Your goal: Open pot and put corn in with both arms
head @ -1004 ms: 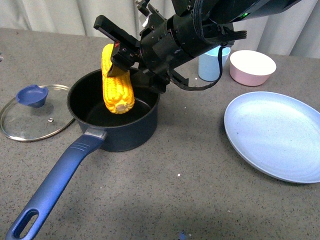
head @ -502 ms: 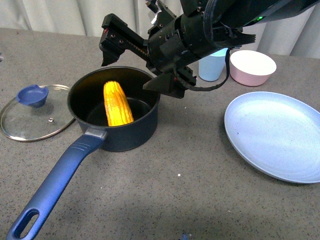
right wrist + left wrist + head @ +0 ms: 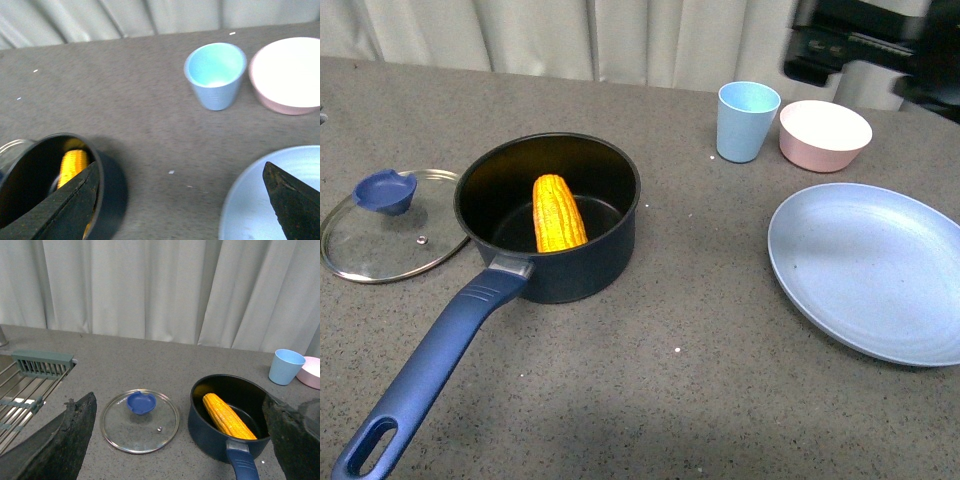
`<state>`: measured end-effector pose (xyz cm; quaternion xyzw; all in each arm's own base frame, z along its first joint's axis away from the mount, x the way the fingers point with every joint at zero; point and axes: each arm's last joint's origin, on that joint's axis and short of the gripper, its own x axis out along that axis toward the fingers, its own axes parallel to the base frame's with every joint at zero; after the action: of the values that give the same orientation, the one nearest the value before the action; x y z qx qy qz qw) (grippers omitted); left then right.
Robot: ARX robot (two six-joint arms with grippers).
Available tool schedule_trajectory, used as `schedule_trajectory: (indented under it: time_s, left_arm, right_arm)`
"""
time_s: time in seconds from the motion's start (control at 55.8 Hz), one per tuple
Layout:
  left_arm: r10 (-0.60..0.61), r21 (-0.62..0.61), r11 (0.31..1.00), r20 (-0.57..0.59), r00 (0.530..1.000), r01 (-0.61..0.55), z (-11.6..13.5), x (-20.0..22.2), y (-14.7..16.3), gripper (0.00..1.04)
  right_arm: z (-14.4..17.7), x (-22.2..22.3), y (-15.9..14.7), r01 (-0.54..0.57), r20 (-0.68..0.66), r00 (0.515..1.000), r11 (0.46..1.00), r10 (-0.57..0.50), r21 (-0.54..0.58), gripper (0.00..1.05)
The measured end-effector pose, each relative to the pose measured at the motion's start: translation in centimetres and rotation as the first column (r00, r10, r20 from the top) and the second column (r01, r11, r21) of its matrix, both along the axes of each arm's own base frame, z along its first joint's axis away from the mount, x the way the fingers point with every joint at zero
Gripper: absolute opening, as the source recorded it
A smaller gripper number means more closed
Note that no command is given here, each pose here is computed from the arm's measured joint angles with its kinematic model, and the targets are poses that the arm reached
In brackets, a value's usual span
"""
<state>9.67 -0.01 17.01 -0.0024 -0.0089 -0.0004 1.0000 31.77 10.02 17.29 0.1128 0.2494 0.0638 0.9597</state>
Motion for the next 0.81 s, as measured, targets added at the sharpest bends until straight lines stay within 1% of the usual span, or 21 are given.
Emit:
schedule_trajectory:
  time_s: [0.054, 0.125, 0.287, 0.341, 0.484, 0.52, 0.556, 0.61, 0.681, 0.717, 0.771, 0.807]
  left_arm:
    - [0.000, 0.000, 1.000, 0.000, 1.000, 0.000, 0.0, 0.0, 0.0, 0.98]
    - [0.000, 0.000, 1.000, 0.000, 1.000, 0.000, 0.0, 0.0, 0.0, 0.98]
    - [0.000, 0.000, 1.000, 0.000, 1.000, 0.000, 0.0, 0.0, 0.0, 0.98]
    - [0.000, 0.000, 1.000, 0.000, 1.000, 0.000, 0.0, 0.0, 0.0, 0.98]
    - [0.000, 0.000, 1.000, 0.000, 1.000, 0.000, 0.0, 0.0, 0.0, 0.98]
    - [0.000, 0.000, 1.000, 0.000, 1.000, 0.000, 0.0, 0.0, 0.0, 0.98]
    - [0.000, 0.000, 1.000, 0.000, 1.000, 0.000, 0.0, 0.0, 0.0, 0.98]
    - [0.000, 0.000, 1.000, 0.000, 1.000, 0.000, 0.0, 0.0, 0.0, 0.98]
    - [0.000, 0.000, 1.000, -0.001, 1.000, 0.000, 0.0, 0.0, 0.0, 0.98]
    - [0.000, 0.000, 1.000, 0.000, 1.000, 0.000, 0.0, 0.0, 0.0, 0.98]
    - [0.000, 0.000, 1.000, 0.000, 1.000, 0.000, 0.0, 0.0, 0.0, 0.98]
    - [0.000, 0.000, 1.000, 0.000, 1.000, 0.000, 0.0, 0.0, 0.0, 0.98]
  right_arm:
    - [0.0, -2.0, -2.3, 0.098, 0.023, 0.995, 0.994, -0.097, -0.039, 0.96]
    - [-0.1, -4.3, -4.5, 0.195, 0.027, 0.981, 0.978, -0.193, -0.071, 0.96]
    - [-0.4, -8.4, -6.7, 0.325, 0.078, 0.945, 0.937, -0.318, -0.126, 0.96]
    - [-0.6, -9.7, -7.0, 0.348, 0.096, 0.937, 0.926, -0.337, -0.147, 0.96]
    - [-1.2, -12.8, -7.0, 0.329, 0.104, 0.943, 0.929, -0.315, -0.168, 0.96]
    - [-1.7, -12.9, -7.1, 0.269, 0.156, 0.957, 0.951, -0.246, -0.151, 0.90]
    - [-1.9, -13.1, -7.2, 0.218, 0.229, 0.956, 0.967, -0.183, -0.136, 0.85]
    - [-2.2, -13.8, -7.4, 0.164, 0.336, 0.936, 0.976, -0.107, -0.145, 0.75]
    - [-1.5, -14.5, -7.8, 0.165, 0.449, 0.890, 0.975, -0.081, -0.151, 0.62]
    - [-0.9, -14.9, -8.1, 0.174, 0.485, 0.871, 0.972, -0.078, -0.157, 0.51]
    - [-0.9, -15.6, -8.4, 0.176, 0.487, 0.870, 0.970, -0.073, -0.168, 0.39]
    - [-1.1, -16.0, -8.6, 0.174, 0.478, 0.876, 0.969, -0.070, -0.177, 0.28]
